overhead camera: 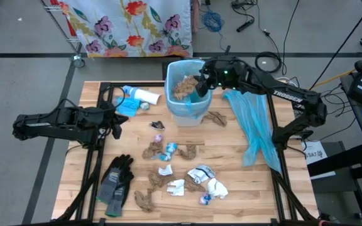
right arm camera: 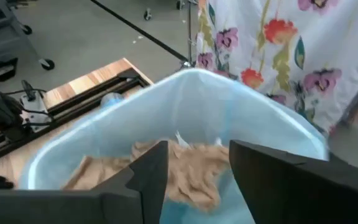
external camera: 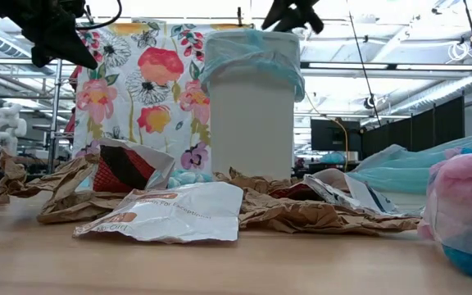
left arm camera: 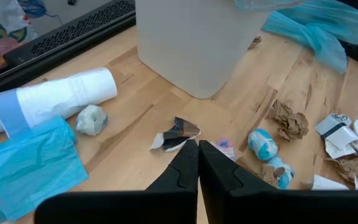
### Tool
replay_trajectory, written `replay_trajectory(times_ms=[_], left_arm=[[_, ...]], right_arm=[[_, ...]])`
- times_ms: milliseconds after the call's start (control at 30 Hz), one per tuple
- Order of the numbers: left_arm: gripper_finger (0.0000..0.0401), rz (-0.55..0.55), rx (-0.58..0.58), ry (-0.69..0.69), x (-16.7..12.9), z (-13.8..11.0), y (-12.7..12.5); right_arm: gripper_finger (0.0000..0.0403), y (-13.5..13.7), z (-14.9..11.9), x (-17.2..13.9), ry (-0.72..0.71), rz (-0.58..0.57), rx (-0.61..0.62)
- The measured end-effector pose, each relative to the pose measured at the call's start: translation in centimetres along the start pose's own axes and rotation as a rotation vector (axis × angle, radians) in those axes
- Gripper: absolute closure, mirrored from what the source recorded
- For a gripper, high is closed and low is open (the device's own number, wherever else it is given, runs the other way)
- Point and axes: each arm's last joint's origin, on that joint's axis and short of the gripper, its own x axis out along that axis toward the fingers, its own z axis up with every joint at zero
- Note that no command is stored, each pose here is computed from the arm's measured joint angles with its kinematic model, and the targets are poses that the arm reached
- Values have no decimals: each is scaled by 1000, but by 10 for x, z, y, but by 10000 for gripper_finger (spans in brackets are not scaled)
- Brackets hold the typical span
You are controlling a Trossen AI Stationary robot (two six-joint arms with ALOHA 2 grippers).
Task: Place trash/remove bag and relplace
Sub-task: Put the white trashbag into the trash bin
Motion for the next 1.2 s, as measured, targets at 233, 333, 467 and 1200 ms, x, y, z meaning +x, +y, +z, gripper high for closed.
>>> replay_trajectory(times_ms=[233,333,467,1200], left_arm=[[395,0,0,0,0,0,0],[395,0,0,0,0,0,0],[395,0,0,0,0,0,0],[395,28,27,-18,0,1,1]], right_arm=[[240,-12,-17,-69,169,-21,100],[240,-14,-28,-102,232,-17,191],[240,-8,-42,-129,293,-47,295],[241,119,-127,-97,470,-273,430]])
